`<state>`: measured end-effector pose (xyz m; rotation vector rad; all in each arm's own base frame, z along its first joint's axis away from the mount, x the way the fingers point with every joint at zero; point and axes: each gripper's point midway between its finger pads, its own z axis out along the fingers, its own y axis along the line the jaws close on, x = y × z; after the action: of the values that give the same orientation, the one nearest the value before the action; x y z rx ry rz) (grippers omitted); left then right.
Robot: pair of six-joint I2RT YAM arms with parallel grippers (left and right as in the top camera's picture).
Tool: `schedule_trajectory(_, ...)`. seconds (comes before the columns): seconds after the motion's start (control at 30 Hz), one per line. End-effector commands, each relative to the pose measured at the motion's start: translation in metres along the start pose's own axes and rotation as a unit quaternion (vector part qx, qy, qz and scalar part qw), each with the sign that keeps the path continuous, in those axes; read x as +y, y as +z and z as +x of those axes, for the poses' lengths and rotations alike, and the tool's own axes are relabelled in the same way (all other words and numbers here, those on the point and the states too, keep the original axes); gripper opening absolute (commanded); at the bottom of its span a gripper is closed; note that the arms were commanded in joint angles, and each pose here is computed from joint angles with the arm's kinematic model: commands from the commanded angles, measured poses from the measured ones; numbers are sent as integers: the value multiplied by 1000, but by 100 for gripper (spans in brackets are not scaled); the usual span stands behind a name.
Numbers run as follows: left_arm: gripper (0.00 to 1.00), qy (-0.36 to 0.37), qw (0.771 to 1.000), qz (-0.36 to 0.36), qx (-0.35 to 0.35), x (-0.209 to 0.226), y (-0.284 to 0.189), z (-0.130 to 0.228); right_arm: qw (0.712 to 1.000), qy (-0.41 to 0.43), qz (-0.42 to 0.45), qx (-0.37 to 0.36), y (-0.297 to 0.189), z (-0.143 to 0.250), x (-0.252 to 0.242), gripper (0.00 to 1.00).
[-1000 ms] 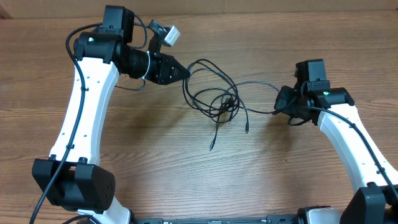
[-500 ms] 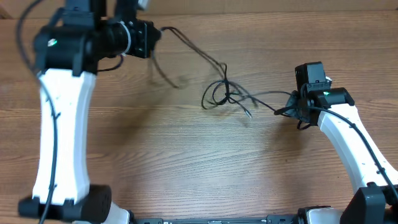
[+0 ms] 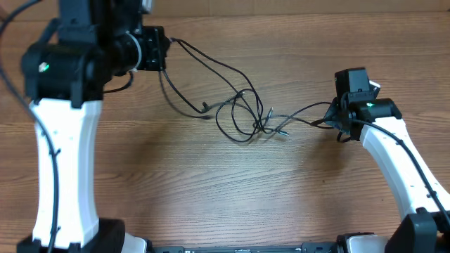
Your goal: Untangle cables
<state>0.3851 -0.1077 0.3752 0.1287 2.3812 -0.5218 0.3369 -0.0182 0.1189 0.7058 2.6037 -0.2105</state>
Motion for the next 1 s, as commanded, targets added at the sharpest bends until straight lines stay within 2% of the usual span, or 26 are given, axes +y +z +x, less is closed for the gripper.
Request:
schedule_trajectory(0.0, 4, -8, 999, -13, 33, 9, 25, 8, 996, 16, -56, -74, -51, -44, 12, 4)
schedule_trajectory(0.13, 4, -22, 996, -40, 77, 27, 52, 21, 982, -31, -148, -110, -105, -65, 36, 4)
schedule_trajectory(0.27, 4, -34, 990, -58, 121, 41, 75, 36, 970, -43, -184, -155, -153, -83, 38, 4)
schedule_trajectory(0.4, 4, -42, 985, -61, 153, 48, 97, 47, 936, -113, -260, -207, -205, -94, 56, 4)
schedule_trajectory(0.53, 4, -41, 982, -60, 174, 47, 111, 55, 913, -122, -308, -236, -237, -99, 65, 4)
schedule_trajectory(0.57, 4, -39, 982, -57, 177, 44, 113, 56, 912, -125, -315, -230, -237, -96, 66, 4)
schedule_trajectory(0.6, 4, -36, 982, -54, 178, 42, 114, 57, 913, -128, -318, -219, -235, -92, 68, 9)
schedule_trajectory(0.63, 4, -29, 982, -52, 179, 40, 115, 57, 916, -130, -318, -205, -229, -87, 69, 18)
schedule_trajectory(0.7, 4, -17, 983, -49, 178, 37, 115, 57, 924, -137, -315, -167, -215, -76, 71, 28)
schedule_trajectory(0.83, 4, -14, 982, -64, 177, 42, 115, 57, 931, -175, -310, -81, -175, -49, 81, 32)
schedule_trajectory(0.93, 5, -14, 982, -66, 179, 43, 115, 58, 927, -210, -311, -18, -144, -29, 90, 48)
schedule_trajectory(0.97, 10, -14, 982, -66, 179, 43, 115, 58, 927, -218, -305, 1, -133, -23, 91, 52)
